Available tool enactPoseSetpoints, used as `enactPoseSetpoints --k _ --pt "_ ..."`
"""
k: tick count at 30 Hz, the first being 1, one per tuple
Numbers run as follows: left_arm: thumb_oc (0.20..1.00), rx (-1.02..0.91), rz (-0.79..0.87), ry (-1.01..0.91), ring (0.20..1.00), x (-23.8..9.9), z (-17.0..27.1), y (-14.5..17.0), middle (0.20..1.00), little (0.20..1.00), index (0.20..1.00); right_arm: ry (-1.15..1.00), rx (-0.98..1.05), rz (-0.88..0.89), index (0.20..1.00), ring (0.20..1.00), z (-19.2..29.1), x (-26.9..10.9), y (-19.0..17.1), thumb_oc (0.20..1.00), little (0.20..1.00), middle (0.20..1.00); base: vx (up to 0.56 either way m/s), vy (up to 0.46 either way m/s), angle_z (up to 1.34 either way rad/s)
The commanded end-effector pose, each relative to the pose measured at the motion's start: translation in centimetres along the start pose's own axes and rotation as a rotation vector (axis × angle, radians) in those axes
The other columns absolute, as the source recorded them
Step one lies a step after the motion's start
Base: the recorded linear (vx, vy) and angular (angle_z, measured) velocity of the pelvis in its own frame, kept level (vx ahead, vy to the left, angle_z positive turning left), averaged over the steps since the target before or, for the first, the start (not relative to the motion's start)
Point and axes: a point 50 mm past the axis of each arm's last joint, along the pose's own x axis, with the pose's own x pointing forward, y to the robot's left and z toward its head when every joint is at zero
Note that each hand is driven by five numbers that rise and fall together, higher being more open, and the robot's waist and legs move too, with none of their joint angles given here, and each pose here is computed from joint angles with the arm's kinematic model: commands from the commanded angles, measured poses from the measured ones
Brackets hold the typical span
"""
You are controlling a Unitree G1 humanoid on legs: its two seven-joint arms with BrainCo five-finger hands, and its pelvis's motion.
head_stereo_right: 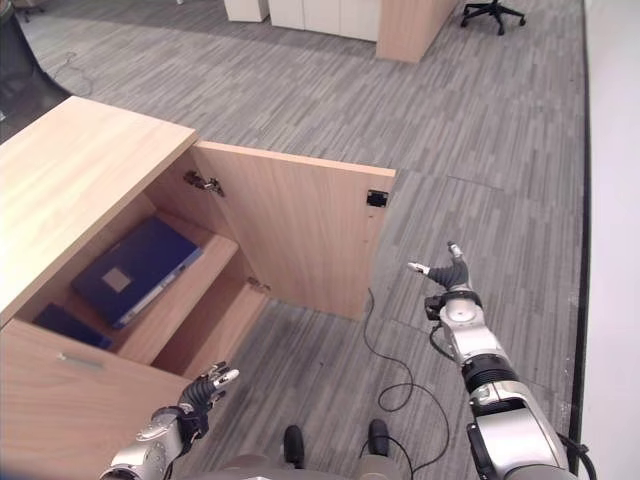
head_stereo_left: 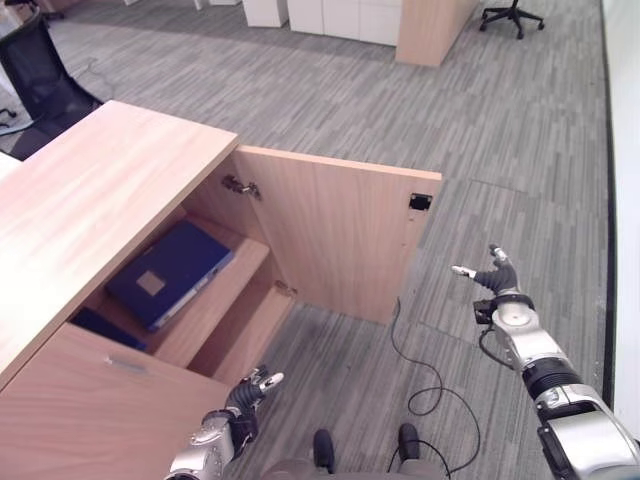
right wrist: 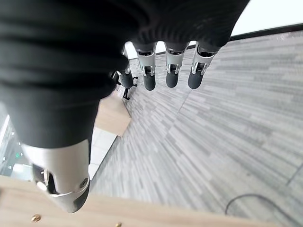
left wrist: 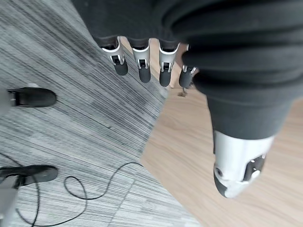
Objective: Put the empty folder in the office cabinet
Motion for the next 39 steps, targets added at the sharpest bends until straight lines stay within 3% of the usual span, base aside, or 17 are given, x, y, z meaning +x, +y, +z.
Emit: enactPoseSetpoints --k 1,16,24,34,39 --pt "1.0 0.036 -0.024 -0.045 1.0 -0.2 0.8 0.1 1.0 1.0 1.0 -0.154 -0.003 -0.097 1.0 1.0 4.1 1.3 -3.5 1.0 1.0 1.0 0.11 -0.131 0.54" --pt "1.0 0.045 -0.059 0.057 1.0 -0.8 -1.9 0.4 1.0 1.0 1.0 -0.313 -0.07 0.128 1.0 1.0 10.0 2.4 -2.5 1.0 1.0 1.0 0.15 -0.114 0.18" --pt "1.0 0.057 -0.098 0.103 1.0 -0.9 -2.8 -0.1 1.0 1.0 1.0 -0.381 -0.03 0.274 1.0 1.0 14.4 2.7 0.4 1.0 1.0 1.0 0.06 -0.038 0.15" --pt "1.0 0.109 -0.148 0.112 1.0 -0.4 -2.7 -1.4 1.0 1.0 1.0 -0.233 -0.033 0.474 1.0 1.0 12.6 2.1 6.8 1.0 1.0 1.0 0.02 -0.016 0.1" --pt "1.0 0.148 -0.168 0.123 1.0 -0.2 -2.6 -1.9 1.0 1.0 1.0 -0.024 -0.196 0.538 1.0 1.0 7.2 1.5 9.1 1.0 1.0 1.0 0.0 -0.002 0.05"
